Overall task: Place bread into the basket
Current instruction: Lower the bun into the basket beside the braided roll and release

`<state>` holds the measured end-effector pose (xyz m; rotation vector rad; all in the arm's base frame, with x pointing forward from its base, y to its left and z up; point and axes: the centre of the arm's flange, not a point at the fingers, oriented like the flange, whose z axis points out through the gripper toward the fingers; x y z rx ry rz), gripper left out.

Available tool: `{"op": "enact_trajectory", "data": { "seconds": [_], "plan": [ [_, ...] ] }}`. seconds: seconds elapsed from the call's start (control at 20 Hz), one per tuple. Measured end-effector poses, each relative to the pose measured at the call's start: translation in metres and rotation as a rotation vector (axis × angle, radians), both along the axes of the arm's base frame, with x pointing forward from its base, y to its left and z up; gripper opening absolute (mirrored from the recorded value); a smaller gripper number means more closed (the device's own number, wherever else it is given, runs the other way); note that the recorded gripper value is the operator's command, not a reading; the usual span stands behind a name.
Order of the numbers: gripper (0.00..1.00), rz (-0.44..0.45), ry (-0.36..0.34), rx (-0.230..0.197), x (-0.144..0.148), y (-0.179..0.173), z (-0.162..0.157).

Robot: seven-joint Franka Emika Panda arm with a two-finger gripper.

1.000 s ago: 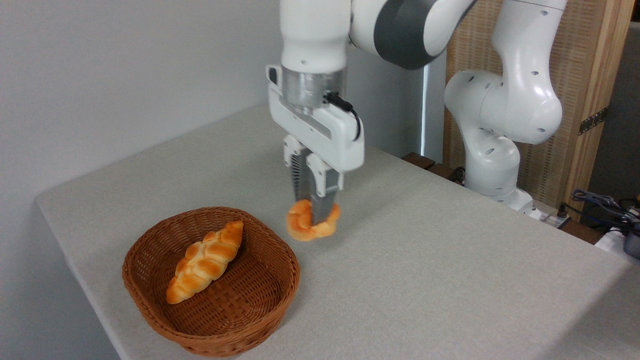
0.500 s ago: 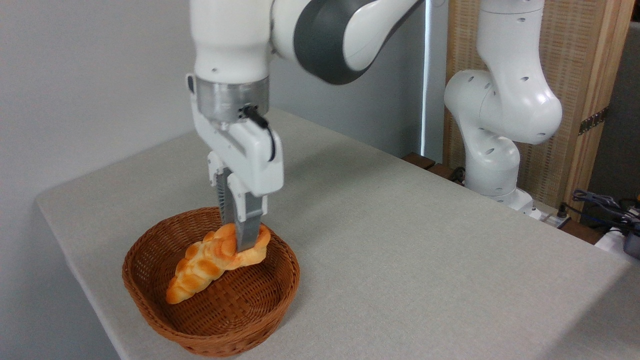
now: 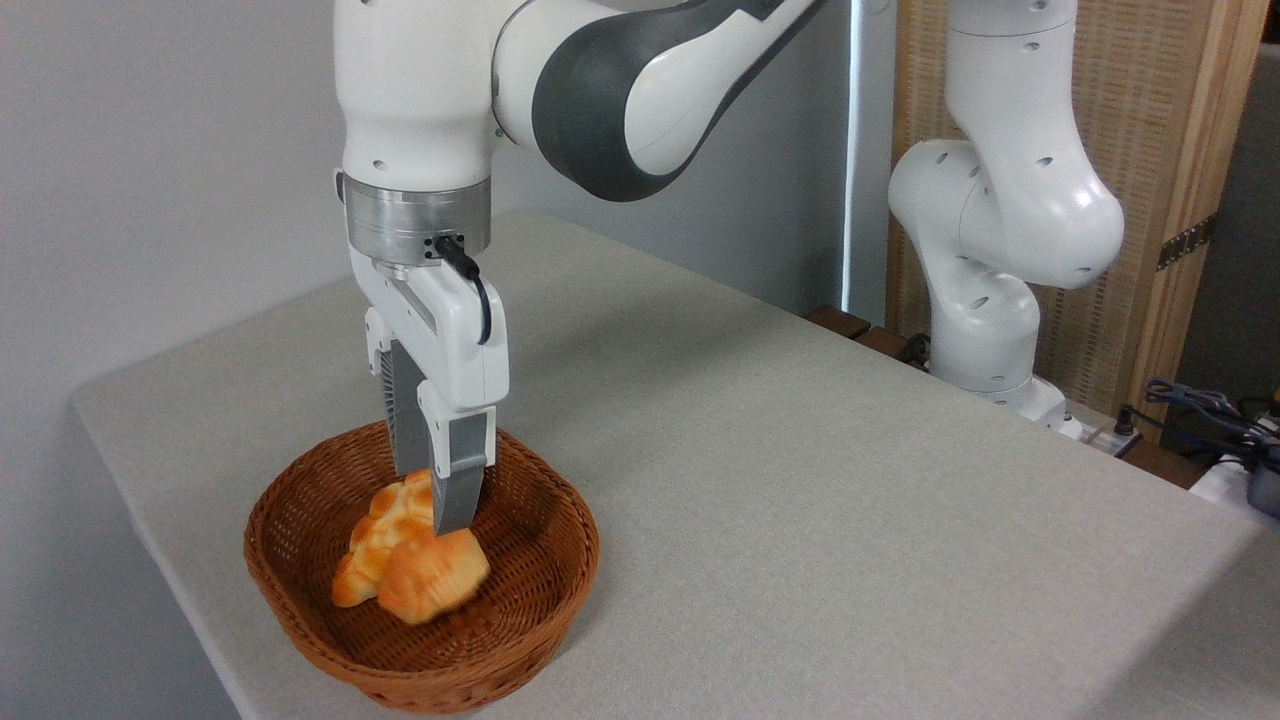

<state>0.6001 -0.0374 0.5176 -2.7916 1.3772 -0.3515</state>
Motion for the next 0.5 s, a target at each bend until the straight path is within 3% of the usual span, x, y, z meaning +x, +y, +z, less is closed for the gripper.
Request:
{"op": "enact_trajectory", "data": {
  "seconds": [0.3, 0.4, 0.5],
  "plan": [
    [1.00, 0.000, -0.008, 0.000, 0.001, 0.000, 0.004],
    [1.00, 0.003, -0.027, -0.001, 0.003, 0.001, 0.015],
    [1.00, 0.028, 0.004, -0.008, 0.001, 0.002, 0.029]
  ]
}}
